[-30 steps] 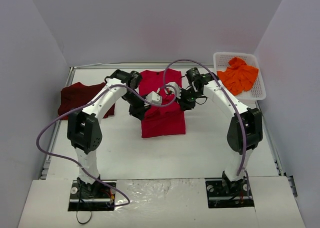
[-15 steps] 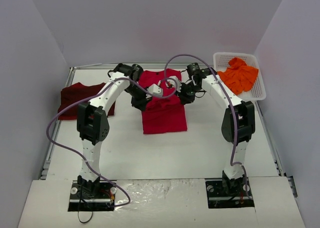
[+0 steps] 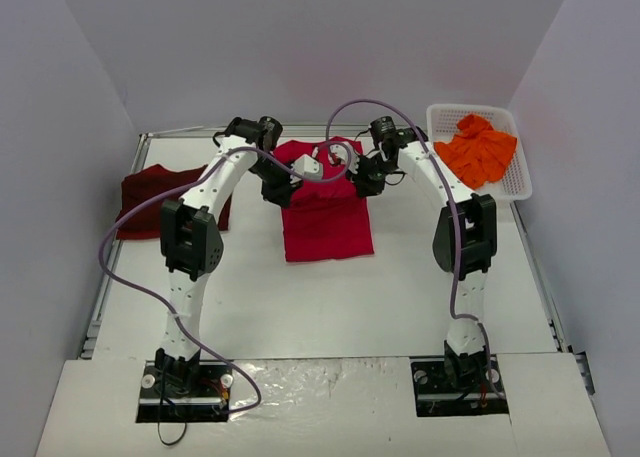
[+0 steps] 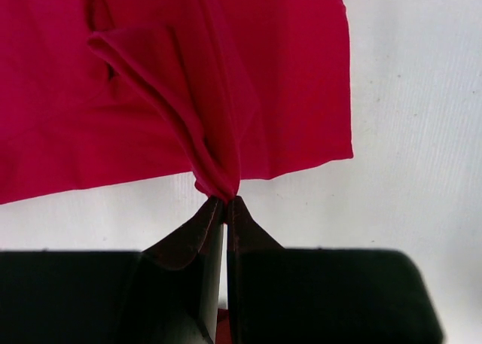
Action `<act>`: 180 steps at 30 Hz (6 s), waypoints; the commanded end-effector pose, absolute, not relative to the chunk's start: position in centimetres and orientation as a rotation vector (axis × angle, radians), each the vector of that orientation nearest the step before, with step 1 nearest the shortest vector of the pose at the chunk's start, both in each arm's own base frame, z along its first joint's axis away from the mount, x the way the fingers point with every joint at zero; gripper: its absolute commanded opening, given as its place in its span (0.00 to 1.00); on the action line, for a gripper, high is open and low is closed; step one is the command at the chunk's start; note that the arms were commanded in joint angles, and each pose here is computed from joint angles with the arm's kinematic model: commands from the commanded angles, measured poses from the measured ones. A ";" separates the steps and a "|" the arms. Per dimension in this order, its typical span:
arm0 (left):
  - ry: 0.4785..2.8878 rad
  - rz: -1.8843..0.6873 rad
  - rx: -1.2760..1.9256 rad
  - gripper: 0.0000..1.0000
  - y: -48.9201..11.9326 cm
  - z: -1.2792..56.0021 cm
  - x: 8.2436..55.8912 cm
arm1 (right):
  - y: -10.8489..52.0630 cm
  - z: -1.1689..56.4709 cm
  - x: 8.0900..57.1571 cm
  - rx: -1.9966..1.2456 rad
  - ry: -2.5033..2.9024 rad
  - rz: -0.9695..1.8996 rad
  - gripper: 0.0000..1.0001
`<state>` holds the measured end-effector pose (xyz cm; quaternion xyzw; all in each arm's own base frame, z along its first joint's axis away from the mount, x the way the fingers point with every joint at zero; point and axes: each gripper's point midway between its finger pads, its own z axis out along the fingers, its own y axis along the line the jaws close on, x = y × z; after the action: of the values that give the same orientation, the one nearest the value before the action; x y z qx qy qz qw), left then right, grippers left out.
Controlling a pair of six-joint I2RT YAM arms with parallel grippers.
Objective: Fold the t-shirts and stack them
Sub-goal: Fold the folded rectangular tshirt in 1/3 of the way, then grab one side of the 2/3 rectangular tshirt with both arms
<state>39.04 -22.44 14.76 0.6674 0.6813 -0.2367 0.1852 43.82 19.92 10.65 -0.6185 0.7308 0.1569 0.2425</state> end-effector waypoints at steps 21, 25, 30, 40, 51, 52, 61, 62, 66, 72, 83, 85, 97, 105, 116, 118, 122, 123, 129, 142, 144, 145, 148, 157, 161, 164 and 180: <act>2.077 -0.734 1.885 0.21 -20.7 12.6 38.6 | 19.3 6.9 47.9 -1.640 2.026 0.475 0.39; 2.063 -0.694 1.854 0.40 -20.9 12.8 39.6 | 19.5 7.1 48.6 -1.603 2.024 0.469 0.48; 2.035 -0.616 1.800 0.47 -21.2 14.1 41.3 | 19.8 8.6 49.9 -1.549 2.006 0.434 0.53; 2.046 -0.673 1.658 0.57 -22.4 15.3 40.9 | 20.2 10.3 49.3 -1.521 1.990 0.446 0.49; 2.058 -0.887 1.542 0.54 -24.3 14.1 36.4 | 20.3 10.1 45.4 -1.490 2.040 0.564 0.24; 2.054 -0.884 1.548 0.54 -24.4 13.9 36.0 | 20.0 10.1 44.2 -1.495 2.050 0.576 0.28; 1.979 -0.417 1.827 0.57 -23.7 8.6 32.8 | 17.1 9.6 38.0 -1.493 2.171 0.553 0.40; 1.958 -0.371 1.828 0.58 -23.8 8.4 33.1 | 16.9 9.6 37.6 -1.489 2.177 0.552 0.40; 1.978 -0.208 1.831 0.58 -23.0 6.7 33.5 | 16.4 10.2 36.5 -1.460 2.198 0.540 0.41; 2.018 -0.004 1.768 0.59 -21.5 6.4 35.0 | 16.0 10.5 36.0 -1.429 2.215 0.527 0.43; 2.002 0.012 1.774 0.59 -21.9 6.4 34.6 | 15.7 9.5 36.5 -1.418 2.252 0.521 0.43; 1.998 -0.001 1.798 0.59 -22.0 6.6 34.0 | 15.4 9.3 36.5 -1.421 2.259 0.514 0.43; 1.985 -0.048 1.848 0.59 -21.9 7.8 31.3 | 14.1 9.0 36.8 -1.398 2.273 0.496 0.43; 2.015 -0.054 1.871 0.59 -22.2 5.3 31.6 | 13.7 8.9 36.9 -1.389 2.279 0.493 0.43; 2.017 -0.088 1.845 0.59 -23.3 5.0 32.1 | 13.4 8.4 36.6 -1.388 2.291 0.511 0.43; 2.017 -0.086 1.836 0.59 -23.3 5.0 32.2 | 13.4 8.3 36.4 -1.392 2.291 0.512 0.43; 2.026 -0.082 1.839 0.52 -23.5 4.6 32.3 | 13.4 8.1 36.3 -1.392 2.293 0.518 0.42; 2.029 -0.080 1.835 0.41 -23.5 4.6 32.4 | 13.4 8.2 36.2 -1.394 2.292 0.518 0.42; 2.044 -0.085 1.835 0.18 -23.5 4.0 32.3 | 13.3 8.1 35.5 -1.395 2.297 0.526 0.40; 2.083 -0.223 1.773 0.02 -23.9 5.2 31.6 | 14.0 10.3 33.2 -1.450 2.171 0.597 0.39; 2.108 -0.292 1.751 0.02 -23.7 5.4 31.2 | 14.3 10.2 32.0 -1.485 2.126 0.636 0.40; 2.115 -0.316 1.747 0.02 -23.8 5.3 31.0 | 14.4 10.6 31.6 -1.494 2.098 0.636 0.41; 2.146 -0.413 1.730 0.02 -23.5 5.1 30.1 | 14.7 10.9 30.7 -1.532 2.031 0.655 0.43; 2.208 -0.534 1.748 0.03 -22.5 4.0 28.4 | 14.6 8.4 29.9 -1.608 1.944 0.548 0.46; 2.215 -0.561 1.744 0.03 -22.5 4.2 28.4 | 15.1 7.6 31.4 -1.616 1.891 0.405 0.46; 2.227 -0.571 1.757 0.02 -22.3 4.2 28.4 | 15.8 7.0 31.7 -1.650 1.871 0.324 0.46; 2.254 -0.593 1.760 0.02 -22.3 3.7 28.5 | 17.9 4.2 31.1 -1.732 1.863 0.326 0.45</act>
<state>28.68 -21.65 3.07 0.5894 0.7766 -0.1908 0.1145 32.09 17.27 5.19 -0.6367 0.7004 0.1200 0.2995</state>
